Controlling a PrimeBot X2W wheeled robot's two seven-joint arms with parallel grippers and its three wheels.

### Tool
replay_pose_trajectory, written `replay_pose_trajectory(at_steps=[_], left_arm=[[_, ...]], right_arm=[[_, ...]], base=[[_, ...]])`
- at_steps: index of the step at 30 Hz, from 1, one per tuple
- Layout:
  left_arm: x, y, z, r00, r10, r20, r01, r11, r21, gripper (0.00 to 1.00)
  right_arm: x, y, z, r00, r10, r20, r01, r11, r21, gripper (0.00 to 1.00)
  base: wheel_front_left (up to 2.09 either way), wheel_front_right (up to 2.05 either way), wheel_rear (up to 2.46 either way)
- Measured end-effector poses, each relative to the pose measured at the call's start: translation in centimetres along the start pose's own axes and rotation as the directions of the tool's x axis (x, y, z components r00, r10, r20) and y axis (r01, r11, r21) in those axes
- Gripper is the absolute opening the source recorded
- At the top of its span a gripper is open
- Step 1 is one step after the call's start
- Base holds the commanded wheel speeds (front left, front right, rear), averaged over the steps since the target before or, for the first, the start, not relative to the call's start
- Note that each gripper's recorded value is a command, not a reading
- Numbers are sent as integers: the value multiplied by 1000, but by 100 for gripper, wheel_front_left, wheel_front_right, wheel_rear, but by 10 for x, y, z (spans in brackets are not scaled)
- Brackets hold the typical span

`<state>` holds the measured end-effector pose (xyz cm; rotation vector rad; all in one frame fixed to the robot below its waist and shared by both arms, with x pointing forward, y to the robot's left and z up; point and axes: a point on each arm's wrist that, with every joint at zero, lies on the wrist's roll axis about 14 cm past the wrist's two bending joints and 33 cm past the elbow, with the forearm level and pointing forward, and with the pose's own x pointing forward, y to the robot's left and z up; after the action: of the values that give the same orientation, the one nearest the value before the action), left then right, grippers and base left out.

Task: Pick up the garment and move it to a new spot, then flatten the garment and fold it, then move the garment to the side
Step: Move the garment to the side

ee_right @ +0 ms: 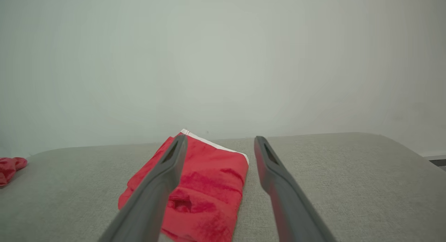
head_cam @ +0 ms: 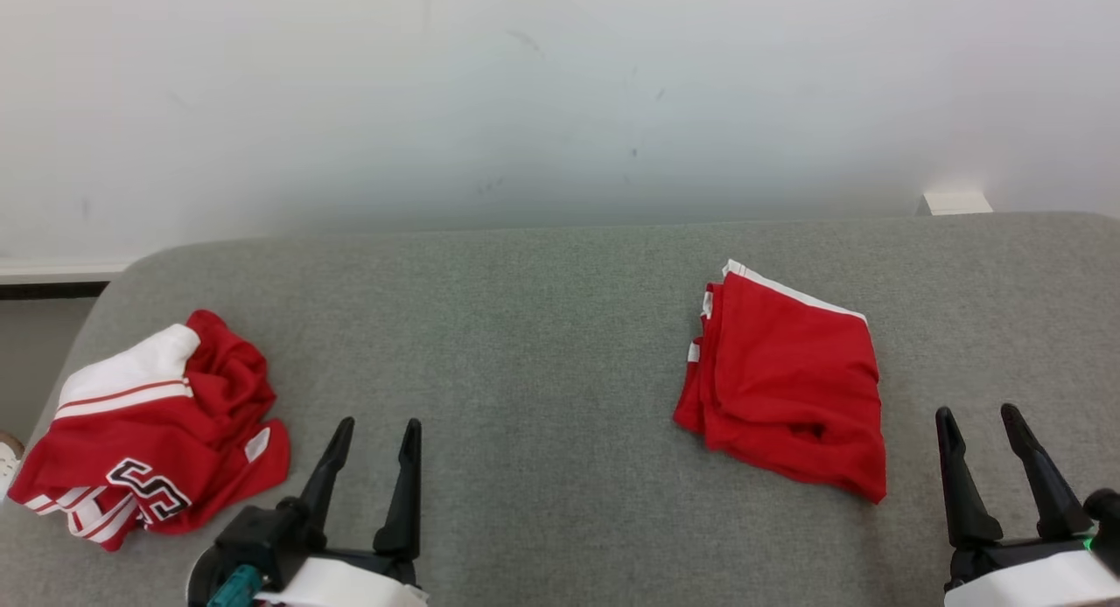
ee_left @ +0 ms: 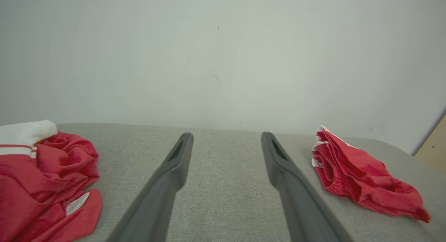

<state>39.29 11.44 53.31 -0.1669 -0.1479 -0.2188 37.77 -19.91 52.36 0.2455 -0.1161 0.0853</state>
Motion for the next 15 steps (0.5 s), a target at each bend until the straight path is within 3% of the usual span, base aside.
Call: replay_pose_trajectory(at_steps=[7, 15], left_arm=[[1, 7, -1, 1000, 19, -1, -19, 1000, 0, 100], [2, 24, -2, 998, 66, -3, -66, 998, -3, 100]], right_arm=[[34, -3, -16, 994, 15, -113, -11, 999, 32, 100], [75, -12, -54, 946, 12, -325, 11, 998, 69, 100]], base=[[0, 0, 0], [0, 0, 0]])
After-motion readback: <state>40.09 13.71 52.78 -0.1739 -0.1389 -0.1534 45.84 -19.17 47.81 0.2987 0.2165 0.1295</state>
